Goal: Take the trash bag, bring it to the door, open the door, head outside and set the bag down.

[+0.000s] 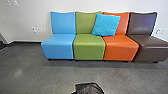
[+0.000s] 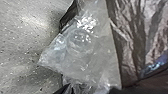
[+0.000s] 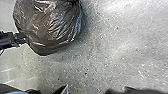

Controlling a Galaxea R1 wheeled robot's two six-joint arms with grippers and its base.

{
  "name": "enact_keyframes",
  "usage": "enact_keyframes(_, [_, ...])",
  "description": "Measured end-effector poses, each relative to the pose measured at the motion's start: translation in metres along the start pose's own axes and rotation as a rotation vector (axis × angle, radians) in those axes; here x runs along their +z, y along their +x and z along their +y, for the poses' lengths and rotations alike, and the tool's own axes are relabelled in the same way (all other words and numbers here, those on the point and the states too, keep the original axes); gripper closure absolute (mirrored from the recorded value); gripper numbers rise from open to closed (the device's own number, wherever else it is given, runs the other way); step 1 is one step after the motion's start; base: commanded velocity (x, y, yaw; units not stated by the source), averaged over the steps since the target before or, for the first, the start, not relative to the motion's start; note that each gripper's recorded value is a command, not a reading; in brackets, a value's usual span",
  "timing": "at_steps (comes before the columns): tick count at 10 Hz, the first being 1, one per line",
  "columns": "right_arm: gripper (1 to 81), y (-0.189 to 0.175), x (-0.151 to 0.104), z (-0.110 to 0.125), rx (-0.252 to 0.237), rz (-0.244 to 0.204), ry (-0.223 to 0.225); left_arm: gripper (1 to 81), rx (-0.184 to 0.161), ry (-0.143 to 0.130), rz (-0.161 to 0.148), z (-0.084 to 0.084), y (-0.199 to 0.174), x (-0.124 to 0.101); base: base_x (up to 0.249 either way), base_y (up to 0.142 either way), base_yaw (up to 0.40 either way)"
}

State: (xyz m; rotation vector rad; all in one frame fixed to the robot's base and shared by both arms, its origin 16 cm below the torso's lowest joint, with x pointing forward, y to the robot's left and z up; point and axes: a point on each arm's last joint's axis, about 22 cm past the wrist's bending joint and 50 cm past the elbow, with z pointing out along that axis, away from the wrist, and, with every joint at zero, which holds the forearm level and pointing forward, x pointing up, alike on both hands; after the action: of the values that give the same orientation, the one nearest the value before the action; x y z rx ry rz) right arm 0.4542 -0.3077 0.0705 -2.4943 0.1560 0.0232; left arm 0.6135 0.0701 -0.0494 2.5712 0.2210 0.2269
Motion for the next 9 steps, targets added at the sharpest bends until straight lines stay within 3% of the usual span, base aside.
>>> enact_keyframes(2, [1.0,-0.008,0.002,0.011,0.026,-0.011,-0.008,1.0,0.006,-0.018,-0.012,0.014,-0.004,0.013,0.000,0.000,0.000])
enact_keyframes(5, [1.0,-0.019,0.021,0.019,0.059,-0.061,-0.006,1.0,-0.026,0.006,-0.044,-0.011,-0.017,0.030,0.000,0.000,0.000])
enact_keyframes(9, [1.0,-0.019,0.020,0.024,0.066,-0.058,-0.014,1.0,-0.020,0.006,-0.039,-0.012,-0.013,0.032,0.000,0.000,0.000])
